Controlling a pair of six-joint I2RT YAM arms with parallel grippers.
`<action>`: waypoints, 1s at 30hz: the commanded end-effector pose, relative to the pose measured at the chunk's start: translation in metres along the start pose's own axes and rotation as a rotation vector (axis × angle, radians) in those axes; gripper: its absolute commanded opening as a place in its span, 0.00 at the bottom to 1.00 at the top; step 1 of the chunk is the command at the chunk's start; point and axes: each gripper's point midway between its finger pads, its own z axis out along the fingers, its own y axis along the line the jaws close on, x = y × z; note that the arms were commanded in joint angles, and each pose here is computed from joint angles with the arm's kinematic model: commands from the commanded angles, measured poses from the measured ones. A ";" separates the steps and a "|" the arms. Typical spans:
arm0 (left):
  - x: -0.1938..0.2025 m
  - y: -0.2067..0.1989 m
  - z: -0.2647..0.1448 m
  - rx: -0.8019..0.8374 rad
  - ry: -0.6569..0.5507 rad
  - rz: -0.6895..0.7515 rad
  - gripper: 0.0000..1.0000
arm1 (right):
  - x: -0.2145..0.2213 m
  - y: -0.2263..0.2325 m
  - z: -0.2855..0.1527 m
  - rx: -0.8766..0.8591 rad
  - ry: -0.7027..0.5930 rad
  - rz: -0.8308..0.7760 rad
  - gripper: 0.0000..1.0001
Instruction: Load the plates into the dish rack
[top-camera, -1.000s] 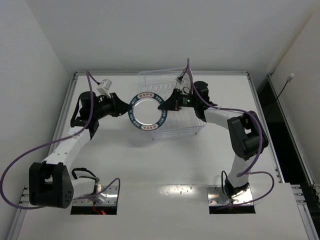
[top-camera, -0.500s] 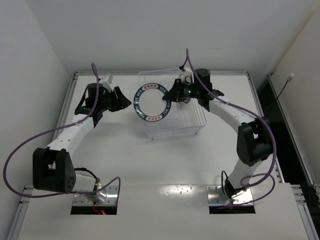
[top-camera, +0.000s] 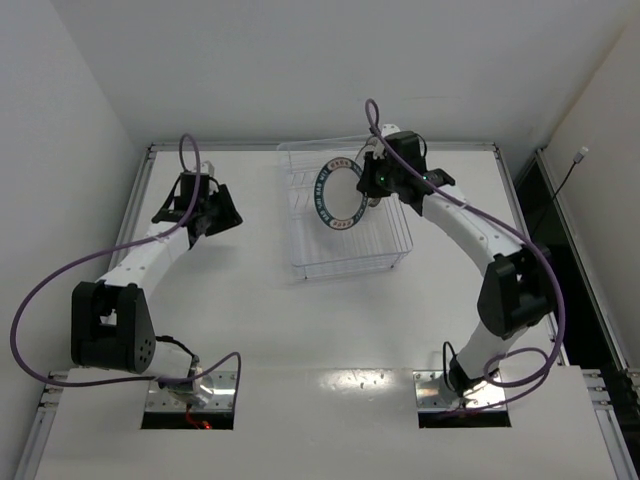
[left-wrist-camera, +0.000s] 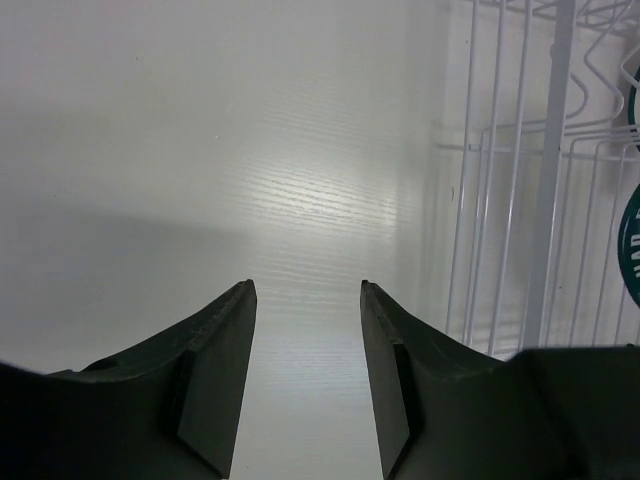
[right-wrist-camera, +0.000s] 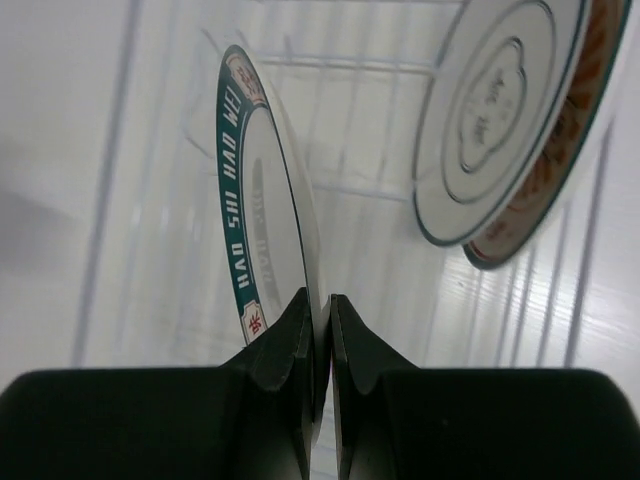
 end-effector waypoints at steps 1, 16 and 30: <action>-0.024 0.001 -0.007 -0.035 -0.070 -0.009 0.43 | -0.033 -0.008 -0.026 0.232 -0.102 -0.078 0.00; -0.025 0.003 -0.010 -0.041 -0.087 -0.009 0.43 | -0.069 -0.029 0.001 0.771 -0.127 -0.227 0.00; -0.024 0.005 -0.009 -0.049 -0.091 -0.010 0.43 | -0.092 -0.046 0.004 0.803 -0.160 -0.238 0.00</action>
